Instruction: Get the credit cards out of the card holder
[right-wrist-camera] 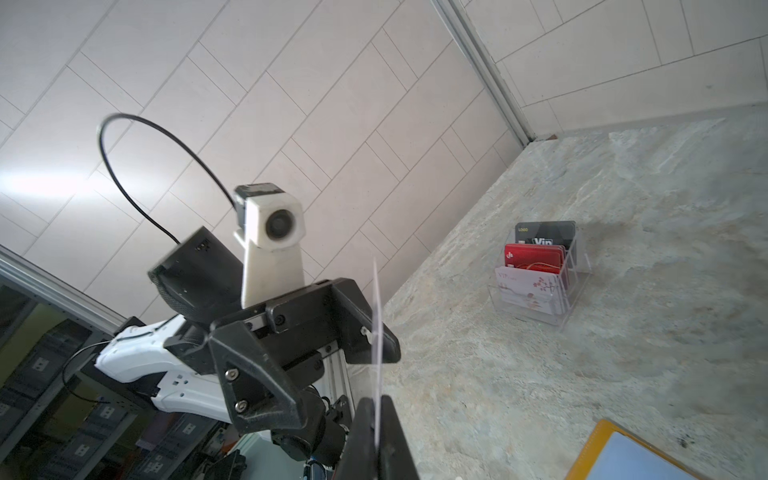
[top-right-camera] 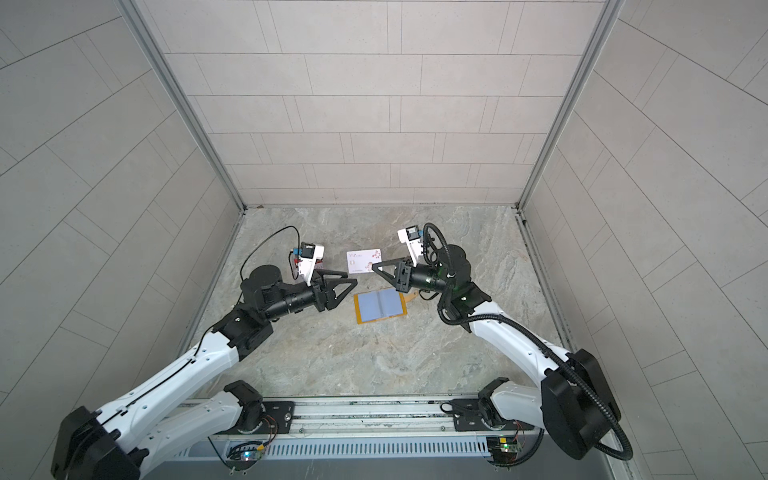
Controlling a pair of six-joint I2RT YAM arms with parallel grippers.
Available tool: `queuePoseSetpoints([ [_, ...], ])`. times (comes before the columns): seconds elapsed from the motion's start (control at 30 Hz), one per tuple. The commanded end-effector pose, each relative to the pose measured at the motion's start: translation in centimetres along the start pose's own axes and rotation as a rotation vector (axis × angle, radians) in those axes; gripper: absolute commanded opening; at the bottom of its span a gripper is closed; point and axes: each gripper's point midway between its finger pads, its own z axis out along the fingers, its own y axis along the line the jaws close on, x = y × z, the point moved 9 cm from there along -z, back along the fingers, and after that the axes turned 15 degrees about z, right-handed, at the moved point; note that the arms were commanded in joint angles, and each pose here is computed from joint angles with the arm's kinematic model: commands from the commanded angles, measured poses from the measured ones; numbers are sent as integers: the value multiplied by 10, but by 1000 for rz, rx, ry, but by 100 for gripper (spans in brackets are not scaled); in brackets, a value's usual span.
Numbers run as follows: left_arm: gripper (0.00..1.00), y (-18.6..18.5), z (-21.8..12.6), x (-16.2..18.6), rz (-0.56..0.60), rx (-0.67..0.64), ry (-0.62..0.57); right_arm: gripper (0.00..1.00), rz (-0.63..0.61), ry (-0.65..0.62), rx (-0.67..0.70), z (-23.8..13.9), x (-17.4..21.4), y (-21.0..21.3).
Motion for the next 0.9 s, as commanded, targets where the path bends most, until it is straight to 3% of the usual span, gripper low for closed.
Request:
queuePoseSetpoints([
  [0.0,81,-3,-15,7,123,-56,144,0,-108,76,67,-7,5,8],
  [0.23,85,-8,-32,2,240,-105,288,0,-156,272,88,-12,19,11],
  [0.53,75,-22,-26,-7,277,102,368,0,-187,418,-20,-8,36,21],
  [0.87,71,-31,-20,-17,294,255,354,0,-224,508,-67,3,47,27],
])
